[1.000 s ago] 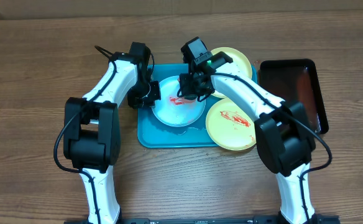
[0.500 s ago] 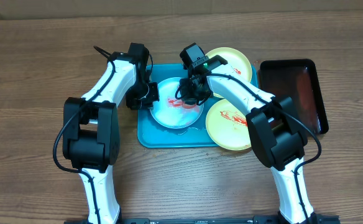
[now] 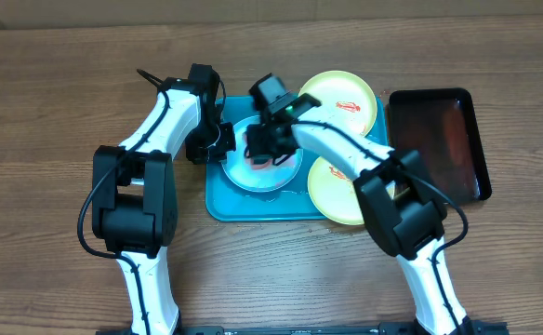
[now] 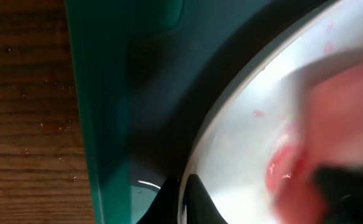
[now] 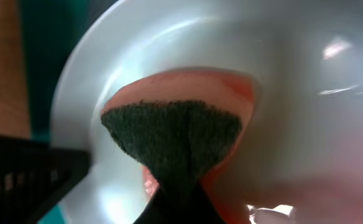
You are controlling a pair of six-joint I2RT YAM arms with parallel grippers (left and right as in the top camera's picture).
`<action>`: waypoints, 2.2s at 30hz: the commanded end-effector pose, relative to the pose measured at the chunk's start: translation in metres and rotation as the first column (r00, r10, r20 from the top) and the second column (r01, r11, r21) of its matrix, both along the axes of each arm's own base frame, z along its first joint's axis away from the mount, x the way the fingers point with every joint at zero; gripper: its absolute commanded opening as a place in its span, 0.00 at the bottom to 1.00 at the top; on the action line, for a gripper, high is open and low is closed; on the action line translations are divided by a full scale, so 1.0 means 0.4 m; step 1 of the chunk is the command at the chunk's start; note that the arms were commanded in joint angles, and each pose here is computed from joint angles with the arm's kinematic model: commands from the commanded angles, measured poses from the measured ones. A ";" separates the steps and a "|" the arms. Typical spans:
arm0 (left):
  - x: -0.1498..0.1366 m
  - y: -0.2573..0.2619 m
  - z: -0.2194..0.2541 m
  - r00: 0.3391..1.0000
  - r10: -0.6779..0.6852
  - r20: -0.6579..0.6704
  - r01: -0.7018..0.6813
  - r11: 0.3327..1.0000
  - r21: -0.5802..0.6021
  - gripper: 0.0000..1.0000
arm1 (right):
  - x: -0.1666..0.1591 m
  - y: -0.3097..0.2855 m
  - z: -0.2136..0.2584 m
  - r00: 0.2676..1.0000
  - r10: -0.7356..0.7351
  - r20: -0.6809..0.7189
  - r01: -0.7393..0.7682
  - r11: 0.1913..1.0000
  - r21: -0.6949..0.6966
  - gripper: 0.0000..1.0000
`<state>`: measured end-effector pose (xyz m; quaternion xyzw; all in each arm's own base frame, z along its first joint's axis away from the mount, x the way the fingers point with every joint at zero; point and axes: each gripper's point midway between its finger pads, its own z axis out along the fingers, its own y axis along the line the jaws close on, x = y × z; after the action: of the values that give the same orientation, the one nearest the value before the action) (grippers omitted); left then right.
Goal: Clean dirty plates on tray and stack at the side
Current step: 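Scrub the white plate with the sponge while left gripper holds rim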
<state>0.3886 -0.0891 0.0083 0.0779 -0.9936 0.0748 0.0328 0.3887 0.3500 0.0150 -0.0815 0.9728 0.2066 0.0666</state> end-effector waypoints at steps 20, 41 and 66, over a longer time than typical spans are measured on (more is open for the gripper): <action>-0.016 0.023 -0.042 0.999 -0.023 -0.030 0.024 0.999 0.040 0.04 | 0.058 -0.286 -0.045 0.995 0.067 0.071 -0.025 0.880 -0.475 0.04; -0.017 0.023 -0.042 0.999 -0.023 -0.032 0.025 0.999 0.040 0.04 | -0.019 -0.004 -0.059 0.833 0.520 0.189 -0.469 0.845 -0.258 0.04; -0.016 0.024 -0.042 0.999 -0.022 -0.029 0.023 0.999 0.040 0.04 | 0.002 0.042 -0.031 0.938 -0.330 -0.108 0.334 0.942 0.022 0.04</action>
<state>0.3887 -0.0874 0.0077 0.0652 -0.9946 0.0749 0.0316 0.3819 0.3716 0.0155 0.0014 0.9684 0.2463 0.0385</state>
